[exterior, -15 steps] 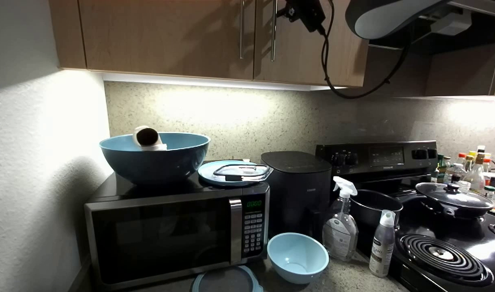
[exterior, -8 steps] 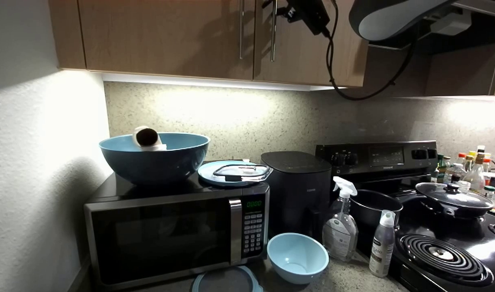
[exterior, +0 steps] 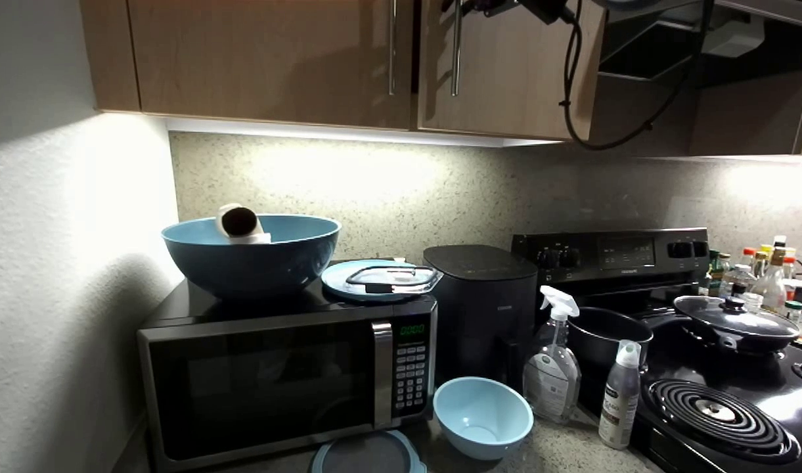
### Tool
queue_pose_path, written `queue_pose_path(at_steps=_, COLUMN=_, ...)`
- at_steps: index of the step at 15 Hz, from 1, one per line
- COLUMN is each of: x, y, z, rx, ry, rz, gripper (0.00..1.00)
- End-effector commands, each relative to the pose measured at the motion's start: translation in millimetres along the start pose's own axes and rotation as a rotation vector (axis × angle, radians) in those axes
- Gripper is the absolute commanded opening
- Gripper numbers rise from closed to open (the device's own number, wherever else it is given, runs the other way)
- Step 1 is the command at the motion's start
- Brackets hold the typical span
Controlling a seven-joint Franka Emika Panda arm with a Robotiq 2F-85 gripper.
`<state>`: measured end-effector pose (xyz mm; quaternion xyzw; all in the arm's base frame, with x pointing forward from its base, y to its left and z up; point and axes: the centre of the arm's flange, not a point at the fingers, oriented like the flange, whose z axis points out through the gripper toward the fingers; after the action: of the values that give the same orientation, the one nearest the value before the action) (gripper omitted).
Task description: Open the overhead cabinet on the right
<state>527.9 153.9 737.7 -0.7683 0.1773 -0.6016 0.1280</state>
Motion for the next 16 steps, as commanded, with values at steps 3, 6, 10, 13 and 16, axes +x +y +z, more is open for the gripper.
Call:
queue_pose_path(at_steps=3, x=0, y=32, z=-66, rx=-0.209, ry=-0.075, rz=0.012, gripper=0.07)
queue_pose_path(at_steps=6, x=-2, y=43, z=-87, rx=-0.260, ry=-0.103, rz=0.027, gripper=0.07)
queue_pose_path(at_steps=10, x=-3, y=53, z=-116, rx=-0.323, ry=-0.152, rz=0.051, gripper=0.05)
queue_pose_path(at_steps=13, x=-7, y=62, z=-137, rx=-0.362, ry=-0.162, rz=0.065, gripper=0.06)
queue_pose_path(at_steps=16, x=-9, y=69, z=-149, rx=-0.358, ry=-0.162, rz=0.049, gripper=0.06)
